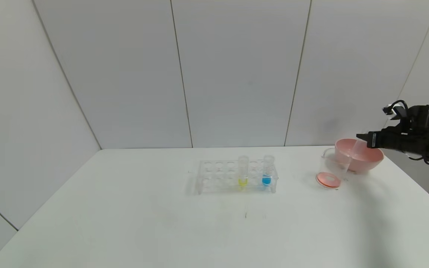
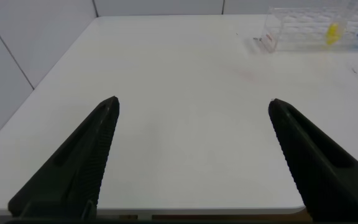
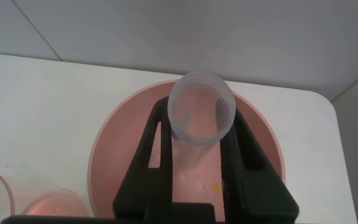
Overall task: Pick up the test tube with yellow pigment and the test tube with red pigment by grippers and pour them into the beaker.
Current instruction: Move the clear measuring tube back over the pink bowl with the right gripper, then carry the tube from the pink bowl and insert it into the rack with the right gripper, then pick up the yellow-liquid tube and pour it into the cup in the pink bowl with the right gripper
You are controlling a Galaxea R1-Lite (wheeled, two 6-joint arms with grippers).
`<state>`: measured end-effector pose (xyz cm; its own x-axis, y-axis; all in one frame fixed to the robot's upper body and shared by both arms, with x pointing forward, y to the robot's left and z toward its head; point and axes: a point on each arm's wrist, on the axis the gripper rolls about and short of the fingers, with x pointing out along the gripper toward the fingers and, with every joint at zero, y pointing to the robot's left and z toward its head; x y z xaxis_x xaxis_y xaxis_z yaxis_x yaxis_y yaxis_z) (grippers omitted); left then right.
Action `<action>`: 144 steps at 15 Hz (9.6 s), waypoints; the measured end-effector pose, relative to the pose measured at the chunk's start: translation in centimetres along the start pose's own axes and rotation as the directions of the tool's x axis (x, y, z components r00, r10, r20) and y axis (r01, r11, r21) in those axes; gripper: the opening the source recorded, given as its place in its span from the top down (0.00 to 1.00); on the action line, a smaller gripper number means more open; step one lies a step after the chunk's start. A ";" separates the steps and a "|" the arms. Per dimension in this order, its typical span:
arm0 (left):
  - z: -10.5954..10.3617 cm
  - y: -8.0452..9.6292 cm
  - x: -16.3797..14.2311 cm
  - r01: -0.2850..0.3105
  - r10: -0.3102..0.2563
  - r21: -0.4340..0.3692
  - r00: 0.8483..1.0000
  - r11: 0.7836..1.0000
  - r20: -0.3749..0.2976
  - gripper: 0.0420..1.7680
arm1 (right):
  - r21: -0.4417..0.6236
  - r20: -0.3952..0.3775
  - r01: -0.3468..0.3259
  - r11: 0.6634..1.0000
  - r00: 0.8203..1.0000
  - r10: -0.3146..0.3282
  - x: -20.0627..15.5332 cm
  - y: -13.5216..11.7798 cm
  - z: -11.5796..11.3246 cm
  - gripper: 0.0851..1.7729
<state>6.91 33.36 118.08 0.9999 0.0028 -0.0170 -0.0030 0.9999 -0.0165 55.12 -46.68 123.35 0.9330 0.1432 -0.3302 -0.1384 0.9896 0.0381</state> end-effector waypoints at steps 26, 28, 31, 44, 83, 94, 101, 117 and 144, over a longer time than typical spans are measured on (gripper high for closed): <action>0.0 0.0 0.0 0.000 0.000 0.000 1.000 1.000 0.000 0.03 | -0.008 0.073 0.100 0.995 0.992 -0.099 -11.8 10.8 5.7 0.06; 0.0 0.0 0.0 0.000 0.000 0.000 1.000 1.000 0.000 0.03 | -0.002 0.057 0.101 0.995 0.993 -0.101 -14.2 13.3 5.0 0.06; 0.0 0.0 0.0 0.000 0.000 0.000 1.000 1.000 0.000 0.03 | 0.013 0.027 0.085 0.996 0.996 -0.086 -17.4 17.5 3.1 0.05; 0.0 0.0 0.0 0.000 0.000 0.000 1.000 1.000 0.000 0.03 | 0.025 -0.032 0.013 1.000 0.999 -0.012 -21.8 29.6 -1.9 0.04; 0.0 0.0 0.0 0.000 0.000 0.000 1.000 1.000 0.000 0.03 | 0.029 0.019 0.122 0.992 0.992 -0.123 -2.0 45.7 -7.0 0.04; 0.0 0.0 0.0 0.000 0.000 0.000 1.000 1.000 0.000 0.03 | 0.029 0.018 0.141 0.990 0.990 -0.142 -0.3 45.2 -7.4 0.04; 0.0 0.0 0.0 0.000 0.000 0.000 1.000 1.000 0.000 0.03 | 0.028 0.018 0.140 0.990 0.990 -0.140 -0.4 45.2 -7.3 0.04; 0.0 0.0 0.0 0.000 0.000 0.000 1.000 1.000 0.000 0.03 | 0.017 0.017 0.136 0.991 0.990 -0.137 -0.7 45.5 -7.4 0.74; 0.0 0.0 0.0 0.000 0.000 0.000 1.000 1.000 0.000 0.03 | -0.037 0.060 0.010 0.999 0.998 -0.008 -7.0 43.9 -0.6 0.74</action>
<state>6.91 33.36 118.08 0.9999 0.0023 -0.0170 -0.0026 0.9999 -0.0166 42.33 -4.20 126.74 0.9523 0.1357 -0.2732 -0.1411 0.9900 0.0001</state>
